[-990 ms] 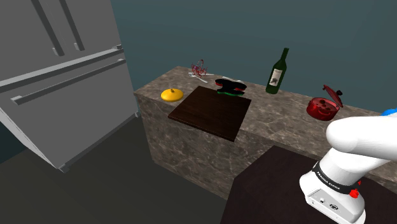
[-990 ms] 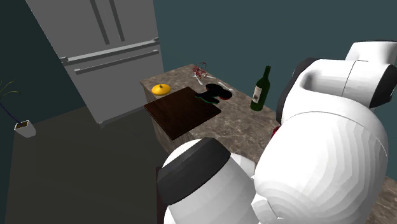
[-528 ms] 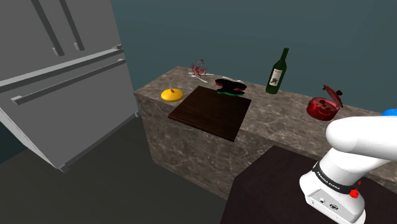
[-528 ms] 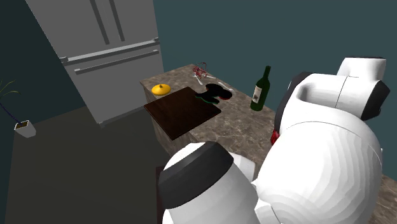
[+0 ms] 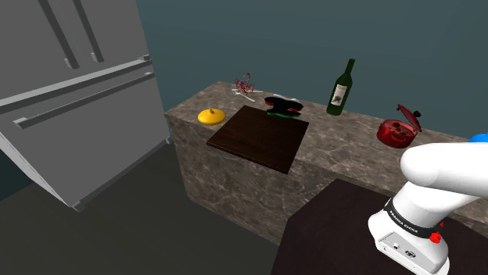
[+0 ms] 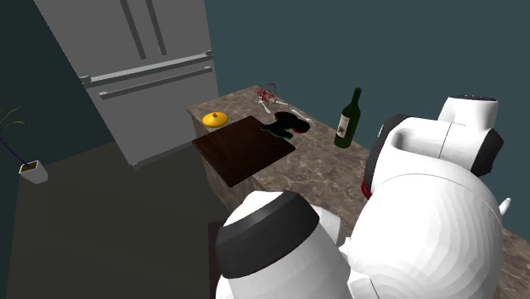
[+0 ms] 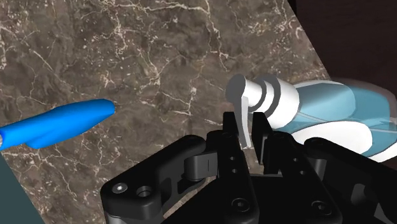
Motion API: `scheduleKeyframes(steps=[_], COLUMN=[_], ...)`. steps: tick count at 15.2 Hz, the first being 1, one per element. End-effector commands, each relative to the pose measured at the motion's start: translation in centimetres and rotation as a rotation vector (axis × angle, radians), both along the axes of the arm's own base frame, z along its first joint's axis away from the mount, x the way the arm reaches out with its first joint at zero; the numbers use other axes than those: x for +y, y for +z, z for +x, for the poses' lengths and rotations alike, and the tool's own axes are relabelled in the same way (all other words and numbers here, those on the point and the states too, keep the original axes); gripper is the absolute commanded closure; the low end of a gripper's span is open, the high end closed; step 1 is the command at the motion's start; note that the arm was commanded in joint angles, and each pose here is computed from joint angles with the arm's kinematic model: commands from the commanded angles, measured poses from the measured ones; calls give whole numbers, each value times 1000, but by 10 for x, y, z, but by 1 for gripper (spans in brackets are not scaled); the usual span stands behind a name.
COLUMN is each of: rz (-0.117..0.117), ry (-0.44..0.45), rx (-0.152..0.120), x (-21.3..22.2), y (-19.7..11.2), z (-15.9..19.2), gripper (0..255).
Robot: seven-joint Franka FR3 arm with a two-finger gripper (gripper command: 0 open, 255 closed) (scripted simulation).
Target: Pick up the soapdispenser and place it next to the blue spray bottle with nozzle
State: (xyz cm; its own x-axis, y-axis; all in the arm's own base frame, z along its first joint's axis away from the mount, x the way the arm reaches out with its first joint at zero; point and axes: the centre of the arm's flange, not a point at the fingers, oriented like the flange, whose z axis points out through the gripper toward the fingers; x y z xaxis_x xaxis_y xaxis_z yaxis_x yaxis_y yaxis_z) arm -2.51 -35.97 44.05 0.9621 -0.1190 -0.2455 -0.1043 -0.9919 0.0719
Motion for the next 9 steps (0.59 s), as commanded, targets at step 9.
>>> scheduleKeyframes(steps=[9], rz=[0], ry=[0], rx=[0], x=[0], y=[-54], z=[0], gripper=[255])
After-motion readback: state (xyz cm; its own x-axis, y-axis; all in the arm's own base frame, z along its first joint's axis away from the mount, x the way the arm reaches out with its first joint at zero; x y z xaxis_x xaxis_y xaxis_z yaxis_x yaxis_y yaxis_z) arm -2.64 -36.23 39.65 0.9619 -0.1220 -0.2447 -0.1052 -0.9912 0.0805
